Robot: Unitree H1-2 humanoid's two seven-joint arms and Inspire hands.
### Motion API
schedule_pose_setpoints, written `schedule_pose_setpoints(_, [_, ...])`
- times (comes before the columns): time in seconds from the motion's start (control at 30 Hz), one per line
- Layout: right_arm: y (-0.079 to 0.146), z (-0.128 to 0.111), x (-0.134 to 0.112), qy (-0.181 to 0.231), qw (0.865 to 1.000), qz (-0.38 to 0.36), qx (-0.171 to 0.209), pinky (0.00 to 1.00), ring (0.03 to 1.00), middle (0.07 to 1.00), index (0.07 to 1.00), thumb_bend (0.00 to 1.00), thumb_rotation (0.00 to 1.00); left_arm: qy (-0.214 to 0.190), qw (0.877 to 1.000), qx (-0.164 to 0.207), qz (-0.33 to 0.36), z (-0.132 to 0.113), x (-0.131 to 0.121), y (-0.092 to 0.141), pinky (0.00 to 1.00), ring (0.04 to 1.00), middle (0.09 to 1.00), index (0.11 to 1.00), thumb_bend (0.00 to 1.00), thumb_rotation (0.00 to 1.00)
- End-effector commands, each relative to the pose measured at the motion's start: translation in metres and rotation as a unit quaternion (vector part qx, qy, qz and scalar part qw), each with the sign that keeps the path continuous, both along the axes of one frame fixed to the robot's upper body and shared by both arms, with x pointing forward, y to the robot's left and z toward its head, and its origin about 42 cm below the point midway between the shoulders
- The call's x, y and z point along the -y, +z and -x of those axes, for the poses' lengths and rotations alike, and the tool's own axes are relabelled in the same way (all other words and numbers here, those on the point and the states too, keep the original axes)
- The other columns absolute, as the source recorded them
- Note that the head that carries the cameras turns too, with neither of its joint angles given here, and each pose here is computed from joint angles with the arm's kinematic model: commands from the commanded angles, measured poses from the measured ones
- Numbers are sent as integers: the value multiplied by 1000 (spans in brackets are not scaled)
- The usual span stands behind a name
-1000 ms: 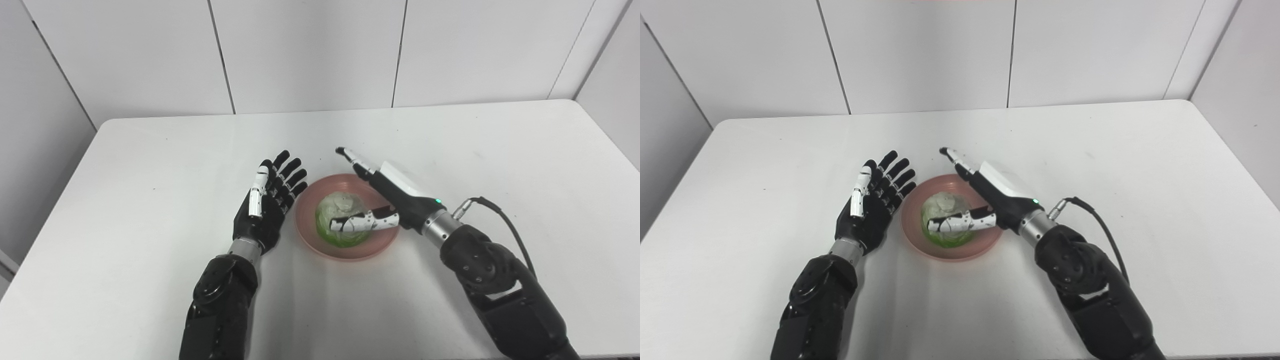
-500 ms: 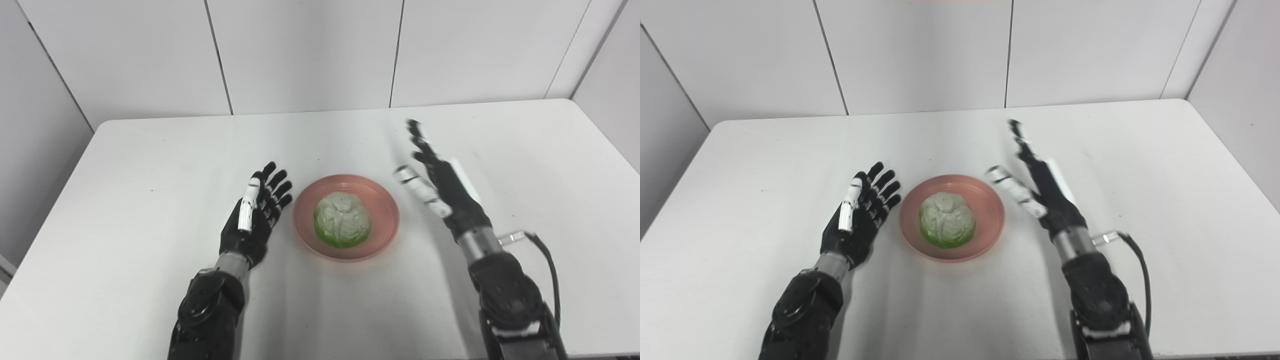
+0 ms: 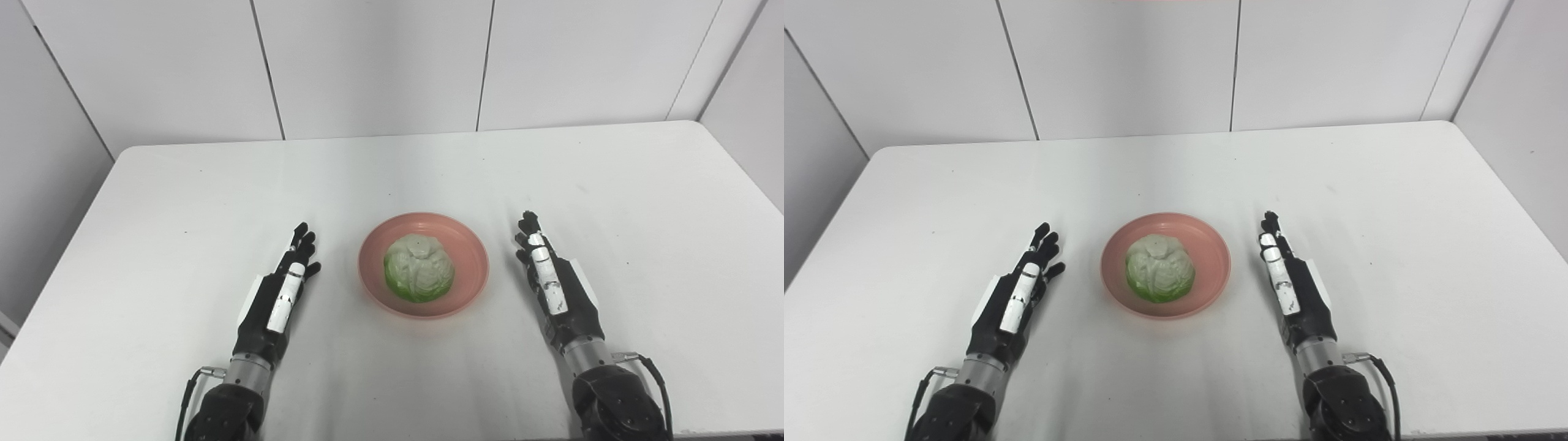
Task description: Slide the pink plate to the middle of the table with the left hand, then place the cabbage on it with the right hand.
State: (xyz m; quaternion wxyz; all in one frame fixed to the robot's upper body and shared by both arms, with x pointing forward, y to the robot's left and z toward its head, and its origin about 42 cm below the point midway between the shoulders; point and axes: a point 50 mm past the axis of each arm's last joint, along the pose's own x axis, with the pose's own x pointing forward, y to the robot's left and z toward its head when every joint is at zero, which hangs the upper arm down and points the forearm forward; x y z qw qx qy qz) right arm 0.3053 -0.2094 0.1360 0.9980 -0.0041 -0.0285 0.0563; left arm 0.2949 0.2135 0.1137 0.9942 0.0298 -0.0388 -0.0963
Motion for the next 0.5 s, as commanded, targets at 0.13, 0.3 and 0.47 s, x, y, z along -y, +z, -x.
schedule_pose_setpoints(0.13, [6,-5,3,7,999,9,37,1000,1000,1000,1000,307,1000,9,1000,24,5,-3,-6,2,1000,1000,1000,1000,381,1000])
schedule_pose_setpoints(0.3, [2,-7,6,7,999,27,30,1000,1000,1000,1000,315,1000,16,1000,21,-3,-7,-9,-3,999,1000,1000,1000,391,1000])
schedule_pose_setpoints(0.47, [0,-9,6,13,999,23,33,1000,1000,1000,1000,303,1000,22,1000,20,6,-9,-8,-5,982,993,1000,993,381,1000])
